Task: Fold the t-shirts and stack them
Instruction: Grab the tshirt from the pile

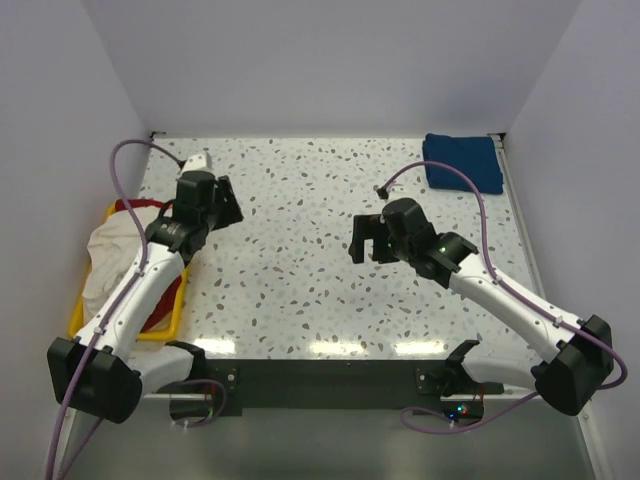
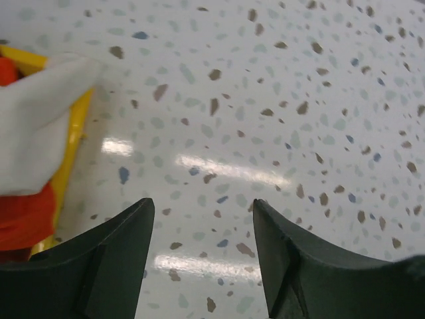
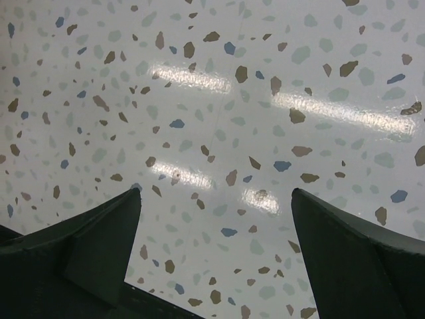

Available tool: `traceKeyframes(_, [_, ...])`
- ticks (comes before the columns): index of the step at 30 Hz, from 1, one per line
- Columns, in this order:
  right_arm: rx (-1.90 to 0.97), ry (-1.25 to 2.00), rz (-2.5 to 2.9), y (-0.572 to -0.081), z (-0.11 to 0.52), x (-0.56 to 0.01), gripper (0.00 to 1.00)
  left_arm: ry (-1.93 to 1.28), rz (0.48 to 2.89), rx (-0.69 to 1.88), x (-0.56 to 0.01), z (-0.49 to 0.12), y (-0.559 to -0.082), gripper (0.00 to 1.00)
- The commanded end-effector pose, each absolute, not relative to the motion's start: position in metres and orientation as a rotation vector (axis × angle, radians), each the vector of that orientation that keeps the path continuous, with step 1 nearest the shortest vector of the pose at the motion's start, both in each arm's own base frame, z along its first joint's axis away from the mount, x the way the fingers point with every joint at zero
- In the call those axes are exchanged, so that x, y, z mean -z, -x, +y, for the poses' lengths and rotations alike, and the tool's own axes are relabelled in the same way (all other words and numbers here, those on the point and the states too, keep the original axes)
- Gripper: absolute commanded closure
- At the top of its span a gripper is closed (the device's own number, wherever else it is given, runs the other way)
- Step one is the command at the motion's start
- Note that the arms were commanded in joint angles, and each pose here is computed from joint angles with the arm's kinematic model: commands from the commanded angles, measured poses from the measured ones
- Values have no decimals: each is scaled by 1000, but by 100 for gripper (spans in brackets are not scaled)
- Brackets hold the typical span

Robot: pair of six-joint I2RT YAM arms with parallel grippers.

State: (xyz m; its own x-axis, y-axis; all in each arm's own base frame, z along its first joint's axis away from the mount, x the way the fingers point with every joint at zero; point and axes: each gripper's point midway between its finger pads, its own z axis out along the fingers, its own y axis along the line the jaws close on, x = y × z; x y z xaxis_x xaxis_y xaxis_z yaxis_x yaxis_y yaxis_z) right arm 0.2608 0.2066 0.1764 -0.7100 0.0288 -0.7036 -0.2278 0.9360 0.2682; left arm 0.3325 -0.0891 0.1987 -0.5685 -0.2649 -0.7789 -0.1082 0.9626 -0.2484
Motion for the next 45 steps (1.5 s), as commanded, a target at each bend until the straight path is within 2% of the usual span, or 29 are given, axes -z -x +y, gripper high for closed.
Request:
traceKeyframes(1, [-486, 145, 2302, -258, 210, -191, 1, 559, 2097, -52, -216, -15, -335, 33])
traceKeyframes(3, [-486, 146, 2304, -258, 210, -189, 1, 677, 2061, -147, -220, 18, -331, 26])
traceKeyframes(7, [-514, 164, 2328, -256, 217, -186, 1, 859, 1997, -270, -221, 68, -321, 22])
traceKeyframes(11, [-529, 181, 2354, -255, 221, -181, 1, 1009, 1933, -327, -211, 112, -323, 22])
traceKeyframes(20, [-571, 208, 2380, -251, 229, -176, 1, 1155, 1986, -306, -169, 127, -356, 30])
traceKeyframes(25, [-572, 208, 2371, -252, 229, -178, 1, 1142, 1985, -292, -166, 128, -365, 45])
traceKeyframes(28, [-568, 209, 2369, -252, 229, -179, 1, 1115, 1986, -281, -171, 128, -368, 68])
traceKeyframes(29, [-571, 208, 2368, -252, 229, -179, 1, 1104, 1986, -281, -174, 128, -368, 86])
traceKeyframes(31, [-578, 210, 2371, -251, 230, -179, 1, 1084, 1979, -277, -180, 128, -368, 100])
traceKeyframes(36, [-584, 214, 2378, -252, 232, -177, 1, 997, 1891, -246, -234, 127, -366, 100])
traceKeyframes(45, [-638, 241, 2350, -254, 242, -189, 1, 705, 1525, 42, -438, 90, -355, 100])
